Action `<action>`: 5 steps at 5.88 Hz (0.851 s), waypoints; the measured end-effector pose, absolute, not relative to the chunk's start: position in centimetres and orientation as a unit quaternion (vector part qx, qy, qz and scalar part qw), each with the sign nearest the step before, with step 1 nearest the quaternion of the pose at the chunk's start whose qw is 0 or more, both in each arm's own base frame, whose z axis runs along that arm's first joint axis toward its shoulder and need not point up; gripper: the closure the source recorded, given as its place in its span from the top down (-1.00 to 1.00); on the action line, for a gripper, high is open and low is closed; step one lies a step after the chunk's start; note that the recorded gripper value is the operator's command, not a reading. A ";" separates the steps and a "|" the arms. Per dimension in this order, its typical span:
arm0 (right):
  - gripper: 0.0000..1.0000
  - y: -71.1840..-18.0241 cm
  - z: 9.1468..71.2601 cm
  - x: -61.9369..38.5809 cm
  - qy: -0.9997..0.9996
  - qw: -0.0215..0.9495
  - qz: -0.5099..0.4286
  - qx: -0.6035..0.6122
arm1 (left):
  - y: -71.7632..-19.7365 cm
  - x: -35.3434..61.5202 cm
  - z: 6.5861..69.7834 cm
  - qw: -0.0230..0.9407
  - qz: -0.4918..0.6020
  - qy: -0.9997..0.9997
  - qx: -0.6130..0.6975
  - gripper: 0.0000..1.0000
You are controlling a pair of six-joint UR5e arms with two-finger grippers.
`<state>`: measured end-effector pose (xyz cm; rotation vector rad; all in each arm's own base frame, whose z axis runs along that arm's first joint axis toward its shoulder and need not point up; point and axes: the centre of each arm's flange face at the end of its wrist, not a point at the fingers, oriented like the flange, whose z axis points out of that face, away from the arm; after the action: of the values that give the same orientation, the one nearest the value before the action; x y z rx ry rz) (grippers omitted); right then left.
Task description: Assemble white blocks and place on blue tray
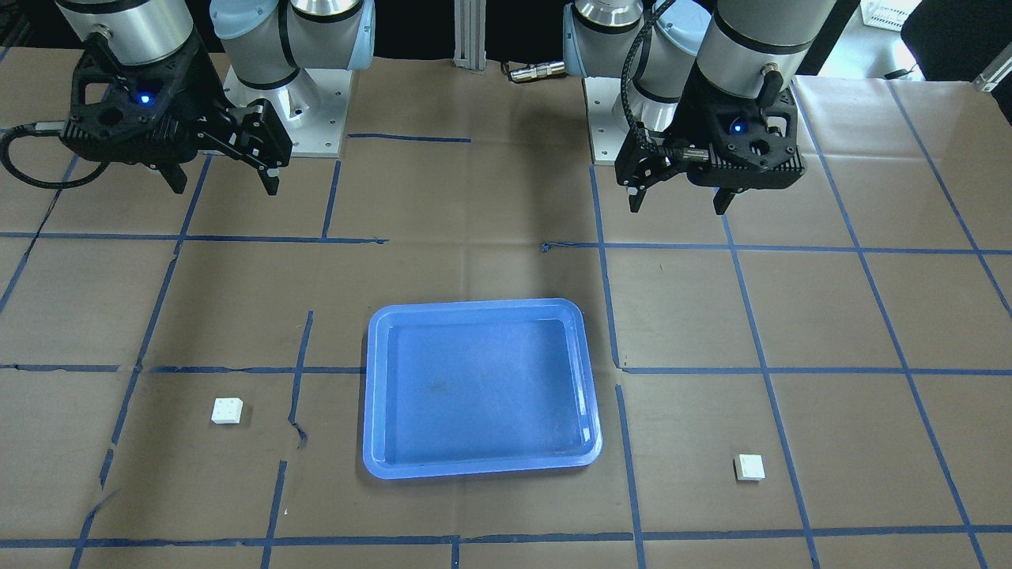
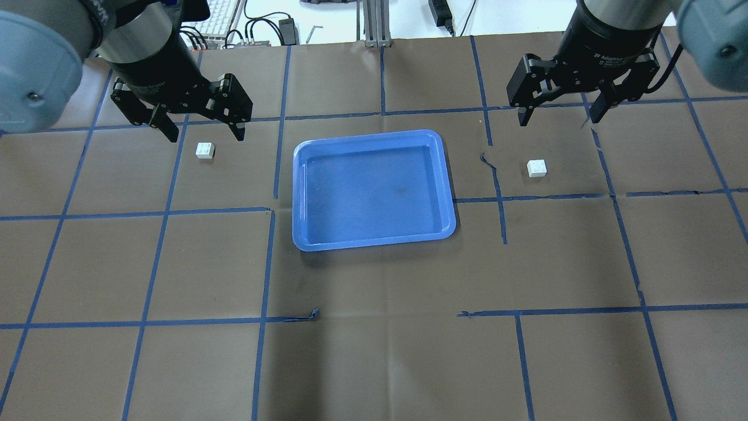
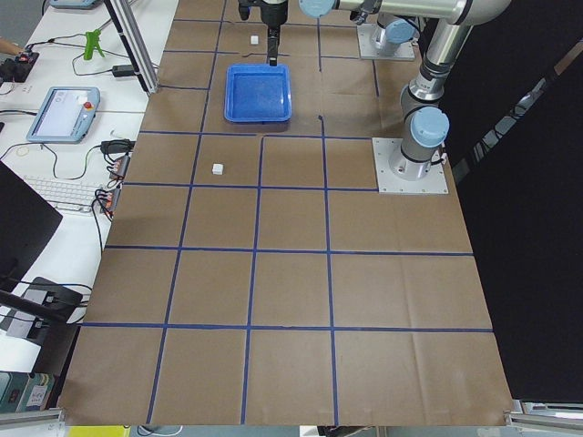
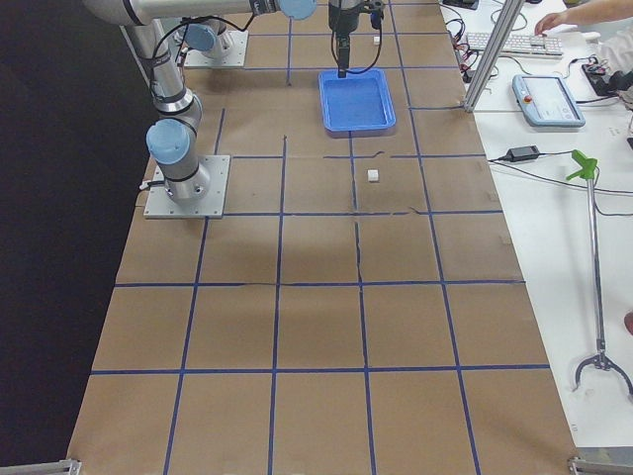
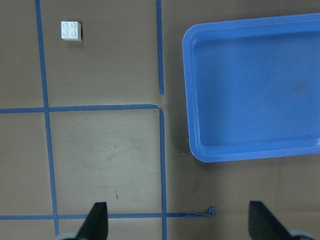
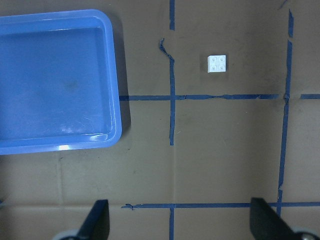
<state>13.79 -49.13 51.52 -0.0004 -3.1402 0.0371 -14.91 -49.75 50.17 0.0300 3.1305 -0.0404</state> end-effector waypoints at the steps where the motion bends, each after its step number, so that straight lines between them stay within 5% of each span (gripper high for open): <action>1: 1.00 -49.1 51.5 13.8 -1.000 0.001 0.012 0.000 | -49.7 -14.9 50.2 0.006 -0.013 1.000 0.010 0.99; 5: 1.00 -48.9 51.6 13.8 -1.000 0.005 0.008 0.003 | -49.6 -14.9 50.3 0.006 -0.014 1.000 0.009 0.99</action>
<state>13.83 -48.87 51.61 0.0091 -3.1324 0.0256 -14.86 -49.60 50.31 0.0282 3.1292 -0.0439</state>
